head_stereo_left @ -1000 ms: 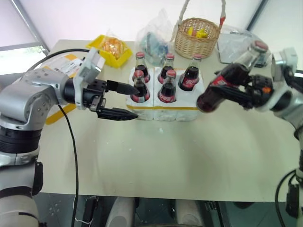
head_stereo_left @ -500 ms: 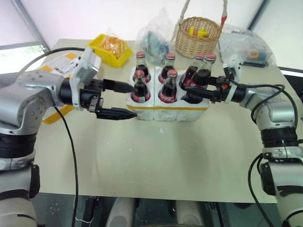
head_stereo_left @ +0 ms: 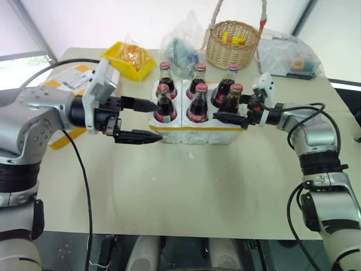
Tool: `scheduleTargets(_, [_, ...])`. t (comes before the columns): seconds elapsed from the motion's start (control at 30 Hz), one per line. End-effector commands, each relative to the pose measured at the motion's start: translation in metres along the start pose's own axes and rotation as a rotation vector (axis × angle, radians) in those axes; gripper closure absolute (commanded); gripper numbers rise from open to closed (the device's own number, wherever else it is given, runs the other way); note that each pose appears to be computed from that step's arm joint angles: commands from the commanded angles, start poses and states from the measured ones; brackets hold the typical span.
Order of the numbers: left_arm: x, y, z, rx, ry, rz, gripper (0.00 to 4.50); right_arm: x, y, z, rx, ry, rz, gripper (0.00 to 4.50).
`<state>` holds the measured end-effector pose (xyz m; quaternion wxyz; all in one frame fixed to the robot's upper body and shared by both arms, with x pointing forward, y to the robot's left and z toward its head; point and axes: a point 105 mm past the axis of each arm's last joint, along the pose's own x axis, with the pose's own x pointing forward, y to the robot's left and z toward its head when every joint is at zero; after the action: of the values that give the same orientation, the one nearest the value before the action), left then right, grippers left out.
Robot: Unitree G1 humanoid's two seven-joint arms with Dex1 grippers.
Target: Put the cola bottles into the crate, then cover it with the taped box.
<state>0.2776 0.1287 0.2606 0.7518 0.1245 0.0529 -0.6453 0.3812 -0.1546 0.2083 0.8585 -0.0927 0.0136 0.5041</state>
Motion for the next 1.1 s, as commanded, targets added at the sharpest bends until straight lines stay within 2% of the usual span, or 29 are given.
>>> scheduleTargets(0.03, [-0.023, 0.005, 0.009, 0.103, 0.018, 0.155, 0.0, -0.022, 0.0, 0.025, -0.074, -0.047, 0.001, 0.03])
scheduleTargets(0.2, [-0.061, 0.021, -0.003, 0.216, 0.148, 0.488, 0.0, -0.064, 0.001, 0.052, -0.144, -0.043, -0.016, 0.03])
scheduleTargets(0.33, [-0.104, 0.033, -0.009, 0.226, 0.236, 0.8, 0.0, -0.098, 0.007, 0.07, -0.168, -0.018, -0.014, 0.03])
scheduleTargets(0.47, [-0.151, 0.028, -0.037, 0.315, 0.551, 1.046, 0.0, -0.12, 0.027, 0.086, -0.072, 0.003, 0.077, 0.03])
scheduleTargets(0.6, [-0.199, 0.017, -0.062, 0.395, 0.865, 1.228, 0.0, -0.115, 0.037, 0.104, -0.17, -0.052, 0.079, 0.03])
scheduleTargets(0.7, [-0.235, 0.002, -0.086, 0.416, 1.08, 1.295, 0.0, -0.109, 0.048, 0.109, -0.171, -0.088, 0.126, 0.03])
scheduleTargets(0.83, [-0.265, -0.005, -0.11, 0.446, 1.223, 1.336, 0.0, -0.101, 0.055, 0.106, -0.166, -0.098, 0.151, 0.03])
scheduleTargets(0.97, [-0.283, 0.004, -0.142, 0.483, 1.245, 1.36, 0.0, -0.097, 0.058, 0.108, -0.156, -0.125, 0.163, 0.03])
scheduleTargets(1.1, [-0.278, 0.022, -0.169, 0.554, 1.245, 1.294, 0.0, -0.094, 0.057, 0.108, -0.149, -0.136, 0.158, 0.03])
